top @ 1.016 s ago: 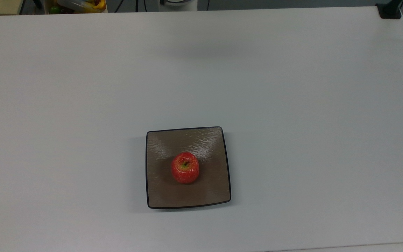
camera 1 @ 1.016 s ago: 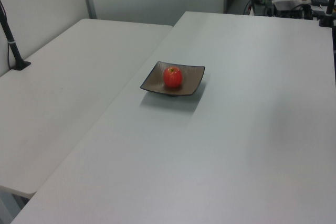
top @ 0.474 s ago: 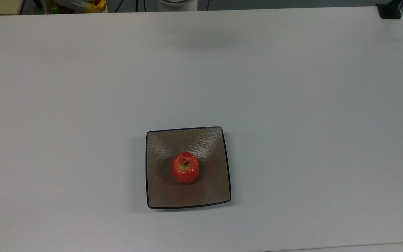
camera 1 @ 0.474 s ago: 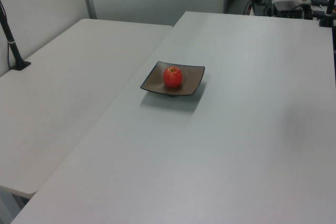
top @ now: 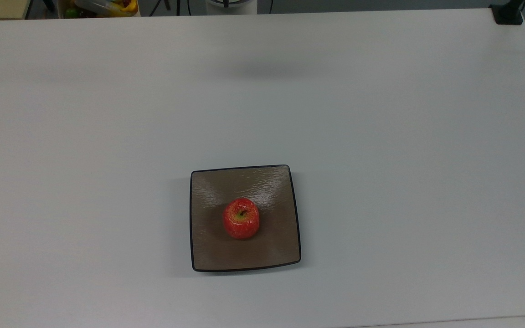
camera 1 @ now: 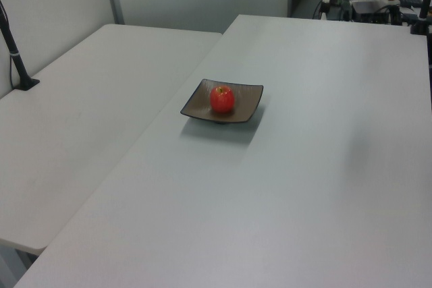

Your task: Apples placed on a ceramic plate

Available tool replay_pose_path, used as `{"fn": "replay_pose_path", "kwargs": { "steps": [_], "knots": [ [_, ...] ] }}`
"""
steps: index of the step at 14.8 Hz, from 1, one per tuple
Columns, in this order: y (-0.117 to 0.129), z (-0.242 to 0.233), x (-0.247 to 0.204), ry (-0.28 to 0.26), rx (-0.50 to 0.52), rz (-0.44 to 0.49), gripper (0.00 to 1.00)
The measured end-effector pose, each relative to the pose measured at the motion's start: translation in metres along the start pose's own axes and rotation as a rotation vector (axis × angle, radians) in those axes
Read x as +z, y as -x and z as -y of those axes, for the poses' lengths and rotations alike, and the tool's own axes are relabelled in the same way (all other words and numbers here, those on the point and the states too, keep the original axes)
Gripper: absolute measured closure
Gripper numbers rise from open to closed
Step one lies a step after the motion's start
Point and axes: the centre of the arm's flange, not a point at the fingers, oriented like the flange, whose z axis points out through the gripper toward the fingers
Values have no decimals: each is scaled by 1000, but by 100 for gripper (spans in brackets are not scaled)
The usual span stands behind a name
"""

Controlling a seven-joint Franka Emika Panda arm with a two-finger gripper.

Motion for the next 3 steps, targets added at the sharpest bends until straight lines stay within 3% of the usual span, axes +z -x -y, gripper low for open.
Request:
{"fn": "replay_pose_path", "kwargs": {
  "steps": [3],
  "knots": [
    [-3,-5,6,1,-17,8,0]
  ]
}}
